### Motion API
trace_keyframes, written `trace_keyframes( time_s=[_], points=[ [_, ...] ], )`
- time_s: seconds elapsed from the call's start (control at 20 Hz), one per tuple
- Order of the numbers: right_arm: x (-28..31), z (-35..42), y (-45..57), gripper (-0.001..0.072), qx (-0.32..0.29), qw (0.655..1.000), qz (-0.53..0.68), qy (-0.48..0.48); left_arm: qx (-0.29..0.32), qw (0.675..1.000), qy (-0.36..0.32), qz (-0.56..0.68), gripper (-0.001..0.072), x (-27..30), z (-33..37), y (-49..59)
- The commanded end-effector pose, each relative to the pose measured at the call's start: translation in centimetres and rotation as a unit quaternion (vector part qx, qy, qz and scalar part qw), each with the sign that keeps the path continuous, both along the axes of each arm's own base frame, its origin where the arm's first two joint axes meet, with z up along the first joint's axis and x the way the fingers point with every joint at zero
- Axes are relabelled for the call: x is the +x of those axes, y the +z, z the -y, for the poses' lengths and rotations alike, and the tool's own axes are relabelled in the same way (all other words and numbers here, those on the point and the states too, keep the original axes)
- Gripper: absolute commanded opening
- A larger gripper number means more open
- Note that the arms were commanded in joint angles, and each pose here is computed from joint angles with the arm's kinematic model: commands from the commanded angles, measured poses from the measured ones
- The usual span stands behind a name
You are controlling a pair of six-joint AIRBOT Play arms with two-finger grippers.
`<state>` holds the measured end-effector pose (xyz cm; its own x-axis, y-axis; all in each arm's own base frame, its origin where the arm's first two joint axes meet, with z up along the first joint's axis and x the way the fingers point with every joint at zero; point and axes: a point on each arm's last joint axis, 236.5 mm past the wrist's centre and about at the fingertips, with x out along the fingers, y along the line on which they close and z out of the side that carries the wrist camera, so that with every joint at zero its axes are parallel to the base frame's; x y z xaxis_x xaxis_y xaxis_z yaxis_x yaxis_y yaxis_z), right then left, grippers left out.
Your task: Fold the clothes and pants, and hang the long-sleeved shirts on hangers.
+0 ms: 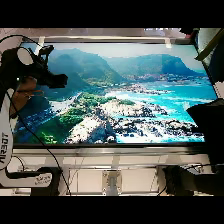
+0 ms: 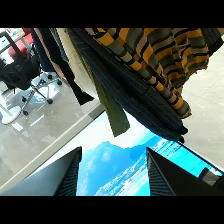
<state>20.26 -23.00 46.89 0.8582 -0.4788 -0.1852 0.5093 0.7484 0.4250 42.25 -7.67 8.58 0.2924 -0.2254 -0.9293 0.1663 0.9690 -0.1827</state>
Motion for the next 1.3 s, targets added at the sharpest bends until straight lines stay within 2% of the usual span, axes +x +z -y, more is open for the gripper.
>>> trace_keyframes(
  time_s=[0.0,0.7,0.8,0.95,1.05,1.25],
  points=[
    [0.0,-0.1,0.1,0.0445,-0.001,1.0,0.0,0.0,0.0,1.0,0.0,0.0,0.0011,0.0,0.0,0.0],
    [0.0,-0.1,0.1,0.0445,-0.001,1.0,0.0,0.0,0.0,1.0,0.001,0.007,0.0011,0.5,0.0,-0.1],
    [0.0,-0.1,0.0,0.0445,-0.001,1.0,0.0,0.0,0.024,0.999,-0.009,0.021,0.0019,1.6,-1.1,-0.9],
    [0.0,0.4,-0.2,0.0445,0.003,1.0,-0.001,-0.001,0.065,0.998,0.016,0.013,0.0022,2.6,-4.8,-2.5],
    [-0.4,1.9,2.4,0.0444,-0.027,0.998,0.047,-0.029,0.064,0.997,0.044,0.008,0.0021,2.8,-6.9,-2.9],
    [0.5,0.7,4.7,0.0444,-0.024,0.994,0.103,-0.003,0.062,0.993,0.095,-0.014,0.0021,1.7,-11.0,-3.0]
  ],
)
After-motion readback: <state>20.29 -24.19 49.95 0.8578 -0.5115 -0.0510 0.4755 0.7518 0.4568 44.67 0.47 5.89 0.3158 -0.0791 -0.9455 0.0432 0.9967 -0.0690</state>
